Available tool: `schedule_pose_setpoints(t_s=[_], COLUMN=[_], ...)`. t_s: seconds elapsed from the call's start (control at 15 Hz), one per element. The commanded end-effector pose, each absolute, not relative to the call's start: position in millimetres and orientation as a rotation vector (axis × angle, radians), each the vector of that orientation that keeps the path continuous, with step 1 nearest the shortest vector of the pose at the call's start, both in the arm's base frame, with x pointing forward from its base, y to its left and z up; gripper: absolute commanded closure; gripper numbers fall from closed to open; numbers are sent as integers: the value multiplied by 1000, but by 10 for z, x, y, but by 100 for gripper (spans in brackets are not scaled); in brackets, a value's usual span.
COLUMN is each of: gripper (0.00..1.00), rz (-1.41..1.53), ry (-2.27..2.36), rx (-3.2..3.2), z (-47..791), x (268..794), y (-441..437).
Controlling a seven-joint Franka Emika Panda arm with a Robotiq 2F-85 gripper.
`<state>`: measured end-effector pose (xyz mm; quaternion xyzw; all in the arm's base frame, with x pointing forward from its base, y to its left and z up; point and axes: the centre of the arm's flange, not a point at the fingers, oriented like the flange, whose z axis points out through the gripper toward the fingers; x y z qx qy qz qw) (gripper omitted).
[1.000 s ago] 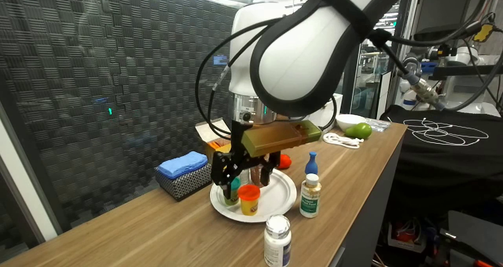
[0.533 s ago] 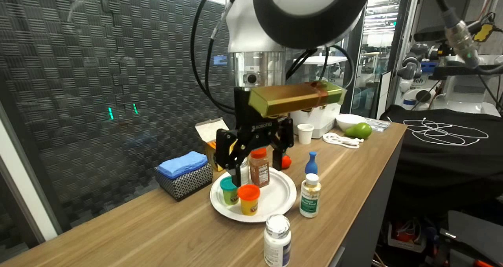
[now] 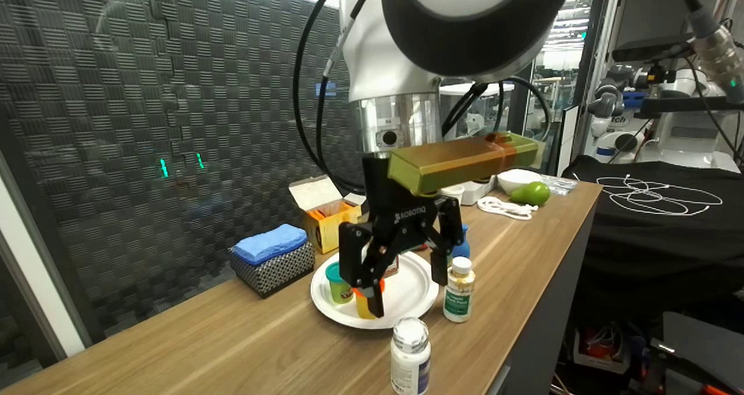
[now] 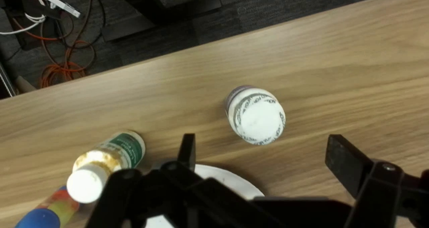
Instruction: Put the bottles and red plushy on the table onto the plate
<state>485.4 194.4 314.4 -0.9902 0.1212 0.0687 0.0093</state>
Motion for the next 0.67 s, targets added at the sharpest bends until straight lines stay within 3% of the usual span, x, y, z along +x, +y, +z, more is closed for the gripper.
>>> schedule_pose_setpoints(t_s=[0.0,0.53,0.6], gripper=[0,0,7], rz=[239,232,237], ry=[349,311,309], rx=[-3062,-3075,-3074], z=[2947,2800,2798], x=[4754,4732,4729], y=[1938,2021,2026])
